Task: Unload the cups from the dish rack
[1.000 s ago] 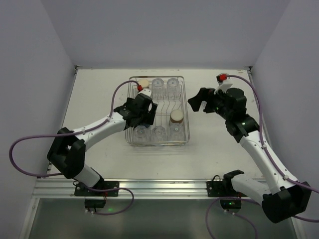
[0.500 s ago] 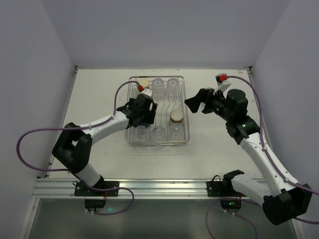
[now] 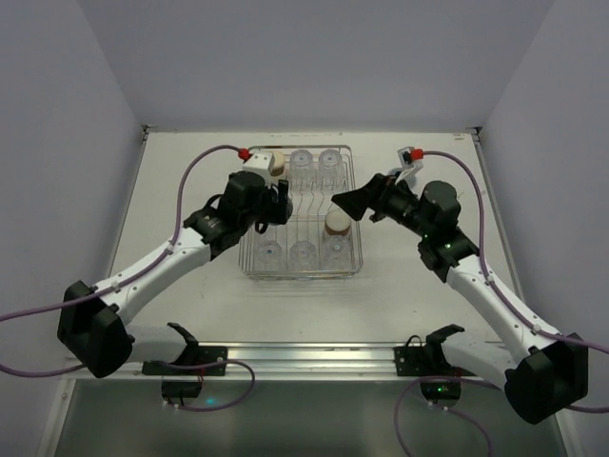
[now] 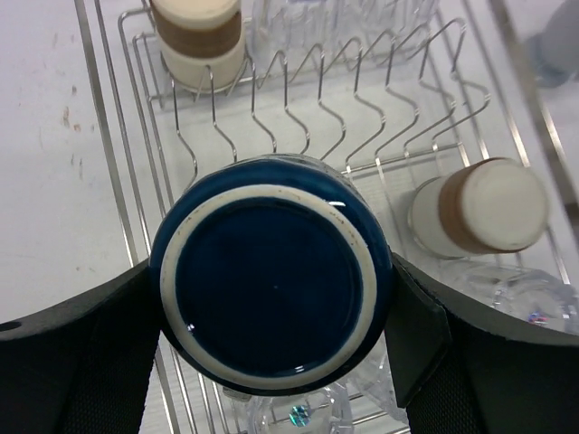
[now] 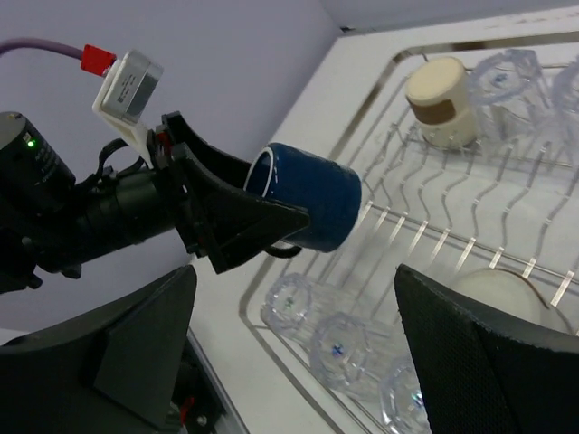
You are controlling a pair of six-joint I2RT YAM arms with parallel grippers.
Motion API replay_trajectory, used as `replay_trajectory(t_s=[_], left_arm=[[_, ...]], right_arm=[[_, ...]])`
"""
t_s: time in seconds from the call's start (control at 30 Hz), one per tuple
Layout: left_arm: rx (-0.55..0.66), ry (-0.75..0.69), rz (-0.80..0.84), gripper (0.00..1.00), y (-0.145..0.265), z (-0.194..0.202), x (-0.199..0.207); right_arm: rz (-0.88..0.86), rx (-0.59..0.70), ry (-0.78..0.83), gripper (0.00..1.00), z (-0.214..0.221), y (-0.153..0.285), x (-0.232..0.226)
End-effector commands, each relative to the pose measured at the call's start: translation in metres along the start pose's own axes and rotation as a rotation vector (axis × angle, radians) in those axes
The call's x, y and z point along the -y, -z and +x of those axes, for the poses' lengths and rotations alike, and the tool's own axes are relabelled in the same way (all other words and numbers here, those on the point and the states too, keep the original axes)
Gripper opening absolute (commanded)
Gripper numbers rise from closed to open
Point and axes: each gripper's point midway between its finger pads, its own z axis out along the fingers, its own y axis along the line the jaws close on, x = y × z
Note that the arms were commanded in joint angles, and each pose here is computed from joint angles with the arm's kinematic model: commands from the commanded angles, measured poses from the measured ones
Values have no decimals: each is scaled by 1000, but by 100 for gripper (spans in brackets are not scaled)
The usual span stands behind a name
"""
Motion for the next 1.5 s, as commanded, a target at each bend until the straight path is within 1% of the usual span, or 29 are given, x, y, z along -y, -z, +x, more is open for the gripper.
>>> replay_trajectory(t_s=[0.0, 0.03, 0.1, 0.13, 0.2, 0.23, 0.33, 0.43, 0.57, 0.6, 0.7, 0.77, 0.9, 0.93, 0.97, 1.03, 1.17, 1.2, 1.27, 1.3, 1.33, 1.37, 1.4, 1.47], left_arm=[[236, 121, 141, 26, 38, -72, 22], [257, 145, 200, 25, 45, -79, 31], [286, 173, 272, 25, 56, -88, 42], [326, 195, 319, 24, 66, -98, 48], [328, 234, 422, 23, 78, -98, 63], [375, 251, 501, 22, 90, -109, 74], [416, 298, 619, 22, 108, -114, 87], [432, 344, 689, 20, 121, -118, 93], [424, 413, 787, 19, 131, -117, 103], [422, 420, 807, 19, 133, -117, 106], [420, 451, 854, 19, 137, -116, 111], [435, 464, 885, 19, 142, -118, 113], [442, 535, 921, 19, 146, -113, 111], [468, 552, 925, 19, 149, -116, 109], [460, 575, 926, 19, 147, -112, 108], [484, 592, 942, 19, 152, -114, 106], [475, 635, 978, 19, 153, -109, 108], [476, 640, 982, 19, 153, -110, 109], [494, 642, 994, 19, 157, -115, 109], [503, 641, 997, 24, 159, -118, 109], [503, 640, 991, 29, 159, -119, 108], [512, 629, 993, 36, 162, -122, 109], [519, 620, 993, 54, 164, -124, 109], [508, 592, 980, 74, 163, -124, 110]], right_arm=[[-191, 94, -45, 92, -15, -1, -40], [-205, 82, -96, 90, -7, -2, -40], [-255, 113, -107, 89, -11, -2, -48], [-259, 104, -129, 88, -6, -2, -46], [-277, 112, -138, 88, -5, -2, -48], [-273, 109, -165, 88, 1, -2, -45], [-292, 129, -210, 85, 2, -1, -44], [-350, 105, -221, 78, 5, -1, -53], [-418, 81, -214, 68, 8, -1, -66], [-449, 75, -202, 64, 8, 1, -71], [-506, 48, -207, 62, 9, -1, -81], [-545, 29, -227, 55, 11, 0, -88], [-603, 17, -249, 48, 15, -4, -94], [-615, 14, -261, 47, 16, -3, -96], [-631, 16, -266, 47, 16, -2, -99], [-676, 25, -276, 47, 13, 0, -105], [-727, 8, -284, 48, 13, 0, -114], [-736, 4, -281, 46, 13, 0, -116], [-746, 0, -283, 32, 14, 1, -119], [-751, 12, -283, 13, 13, 2, -119], [-749, 14, -293, 4, 15, 4, -118], [-761, 27, -292, 0, 13, 8, -120], [-779, 47, -282, 0, 10, 12, -123], [-796, 66, -279, 0, 6, 20, -128]])
